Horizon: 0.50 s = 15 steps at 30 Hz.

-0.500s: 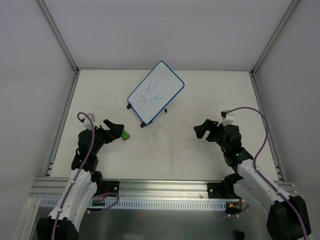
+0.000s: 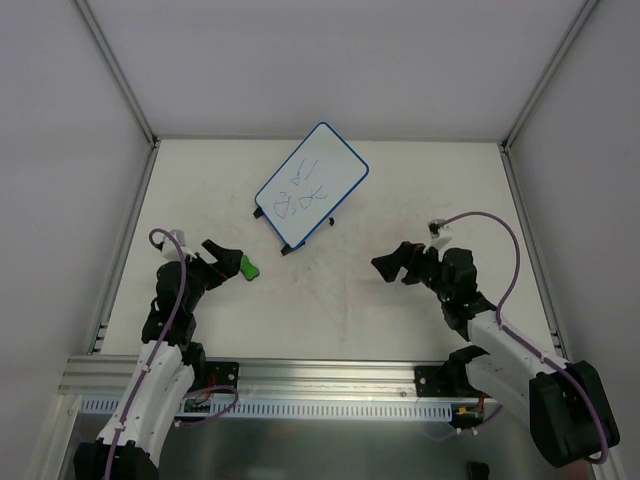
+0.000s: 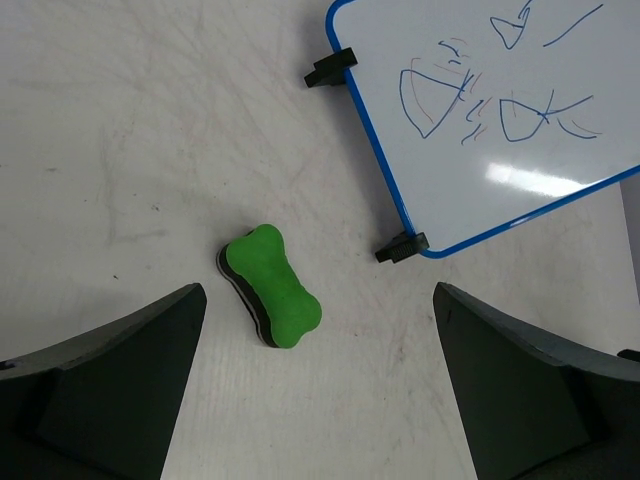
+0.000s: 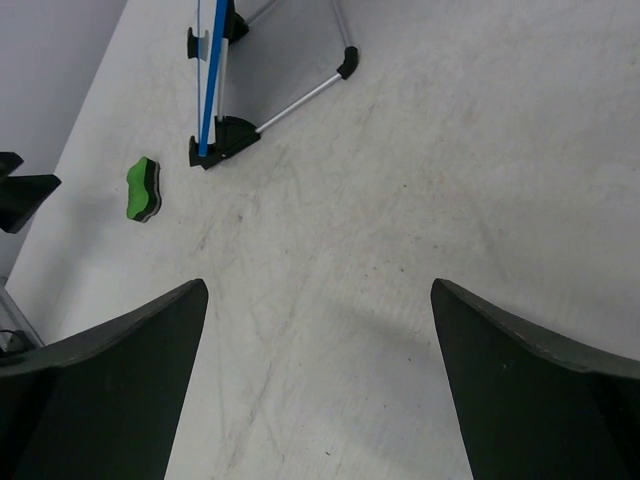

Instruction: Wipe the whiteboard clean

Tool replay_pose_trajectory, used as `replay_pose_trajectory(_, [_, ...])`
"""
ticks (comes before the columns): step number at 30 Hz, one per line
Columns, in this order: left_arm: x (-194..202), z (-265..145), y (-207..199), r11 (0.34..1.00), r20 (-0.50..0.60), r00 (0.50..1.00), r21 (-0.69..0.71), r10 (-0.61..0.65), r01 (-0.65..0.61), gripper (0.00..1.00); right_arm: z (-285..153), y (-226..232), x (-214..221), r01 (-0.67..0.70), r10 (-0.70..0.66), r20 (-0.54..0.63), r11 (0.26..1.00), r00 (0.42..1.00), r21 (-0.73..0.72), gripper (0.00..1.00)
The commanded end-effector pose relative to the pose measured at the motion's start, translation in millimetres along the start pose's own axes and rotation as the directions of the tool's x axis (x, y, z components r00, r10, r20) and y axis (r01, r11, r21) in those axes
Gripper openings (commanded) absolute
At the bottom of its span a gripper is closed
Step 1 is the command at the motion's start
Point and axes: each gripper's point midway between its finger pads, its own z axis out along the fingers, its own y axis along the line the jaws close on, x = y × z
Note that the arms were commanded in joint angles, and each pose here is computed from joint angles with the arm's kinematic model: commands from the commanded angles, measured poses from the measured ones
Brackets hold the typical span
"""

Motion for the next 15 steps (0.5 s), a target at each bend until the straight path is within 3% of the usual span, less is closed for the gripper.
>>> replay_pose_trajectory(1, [-4, -3, -2, 0.999, 0.009, 0.999, 0.001, 0.034, -0.034, 0.99, 11, 42, -54, 0.026, -0.003, 0.141, 0.987, 0.990, -0.160, 0.99])
replay_pose_trajectory(8, [-6, -4, -4, 0.999, 0.013, 0.999, 0.012, 0.043, -0.043, 0.99, 46, 61, -103, 0.038, 0.004, 0.189, 0.975, 0.982, -0.219, 0.99])
replay_pose_trajectory(15, [-3, -1, -1, 0.999, -0.011, 0.999, -0.005, 0.046, -0.046, 0.99, 95, 69, -117, -0.025, 0.093, 0.185, 0.939, 0.978, -0.342, 0.99])
